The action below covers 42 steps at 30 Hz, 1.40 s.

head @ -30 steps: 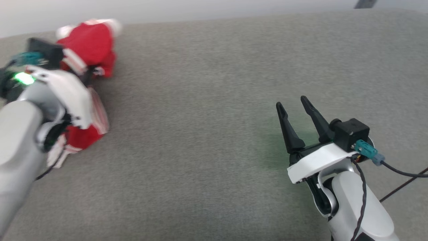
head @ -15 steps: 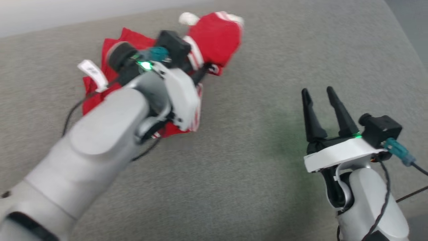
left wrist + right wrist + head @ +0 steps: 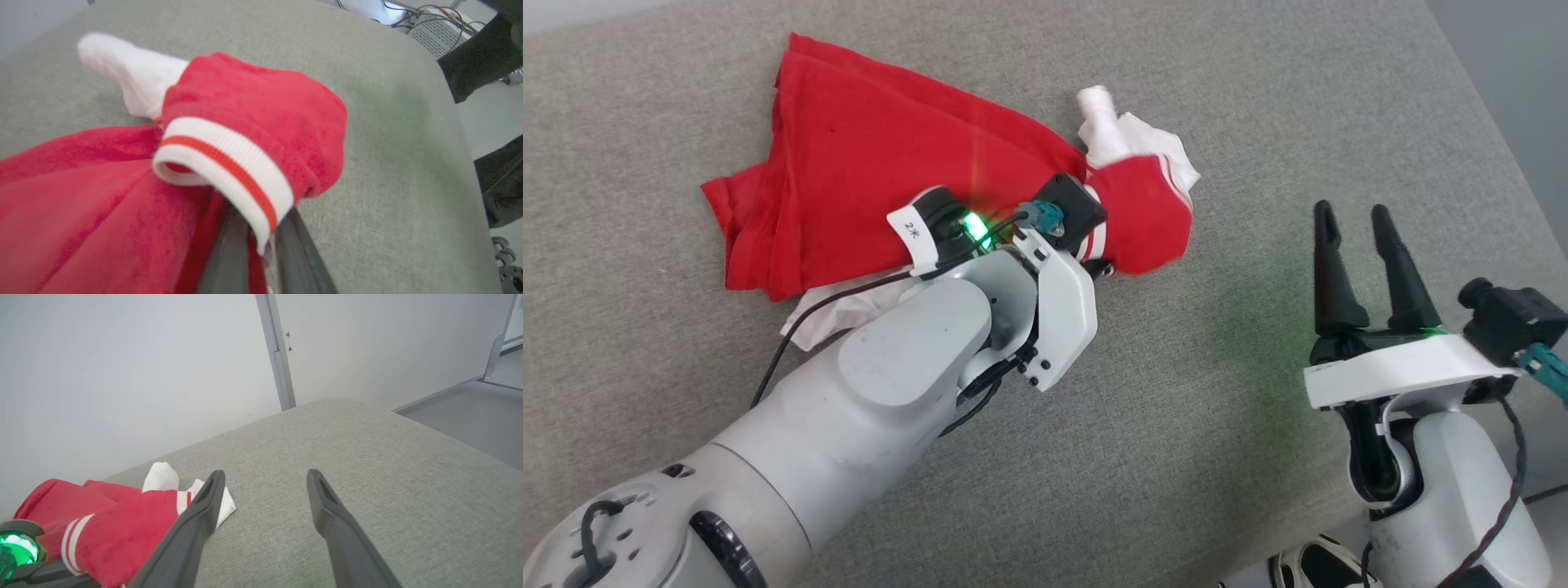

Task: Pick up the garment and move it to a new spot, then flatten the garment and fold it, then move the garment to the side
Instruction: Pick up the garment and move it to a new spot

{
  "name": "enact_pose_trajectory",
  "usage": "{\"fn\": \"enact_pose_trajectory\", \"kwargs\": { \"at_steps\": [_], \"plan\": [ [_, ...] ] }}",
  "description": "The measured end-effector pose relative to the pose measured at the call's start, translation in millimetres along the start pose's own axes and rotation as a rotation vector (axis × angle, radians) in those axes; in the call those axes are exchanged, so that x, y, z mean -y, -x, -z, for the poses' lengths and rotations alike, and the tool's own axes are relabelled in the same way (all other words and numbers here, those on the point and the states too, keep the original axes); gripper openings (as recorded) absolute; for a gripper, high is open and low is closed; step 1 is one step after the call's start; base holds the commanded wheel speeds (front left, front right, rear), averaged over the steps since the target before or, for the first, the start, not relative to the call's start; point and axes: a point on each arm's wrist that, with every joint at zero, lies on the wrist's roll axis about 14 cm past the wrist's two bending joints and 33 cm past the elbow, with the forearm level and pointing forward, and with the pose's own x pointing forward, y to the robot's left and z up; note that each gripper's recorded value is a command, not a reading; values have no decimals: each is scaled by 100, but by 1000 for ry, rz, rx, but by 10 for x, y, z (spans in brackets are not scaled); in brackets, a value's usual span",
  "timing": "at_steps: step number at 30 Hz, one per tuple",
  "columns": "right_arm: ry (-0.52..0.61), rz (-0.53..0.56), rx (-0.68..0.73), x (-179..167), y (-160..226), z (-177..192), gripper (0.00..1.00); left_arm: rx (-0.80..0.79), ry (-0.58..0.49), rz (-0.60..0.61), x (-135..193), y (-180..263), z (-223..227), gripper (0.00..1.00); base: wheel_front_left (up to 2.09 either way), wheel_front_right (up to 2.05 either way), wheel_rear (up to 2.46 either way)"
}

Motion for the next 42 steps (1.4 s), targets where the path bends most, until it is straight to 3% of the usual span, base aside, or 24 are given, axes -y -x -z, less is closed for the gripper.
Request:
{"fn": "enact_pose_trajectory", "kwargs": {
  "at_steps": [8, 10, 13, 14, 15, 22, 33, 39, 42],
  "plan": [
    [0, 39, -11, 122, 21, 55, 100, -139, -1, 6, 2, -43, 337, 0, 0, 0, 0],
    [2, 32, -16, 98, 9, 76, 100, -152, -1, 4, 0, -33, 362, 15, 0, 0, 0],
    [5, 18, -15, 51, -15, 80, 100, -185, -28, 0, -5, -3, 398, 52, 0, 0, 0],
    [8, 9, -12, 25, -29, 70, 100, -189, -41, -2, -9, 11, 399, 90, 0, 0, 0],
    [8, 2, -8, 1, -41, 60, 100, -190, -43, -5, -16, 28, 400, 100, 0, 0, 0],
    [26, -45, -5, -152, -82, 66, 100, -135, -28, -44, -88, 178, 291, 100, 0, 0, 0],
    [112, -188, -16, -507, -116, 90, 100, 107, 66, -182, -285, 750, -160, 100, 0, 0, 0],
    [175, -272, -40, -621, -106, 127, 100, 204, 166, -337, -447, 1242, 11, 100, 0, 0, 0],
    [208, -309, -43, -665, -115, 119, 100, 228, 267, -480, -553, 1626, 302, 100, 0, 0, 0]
  ]
}}
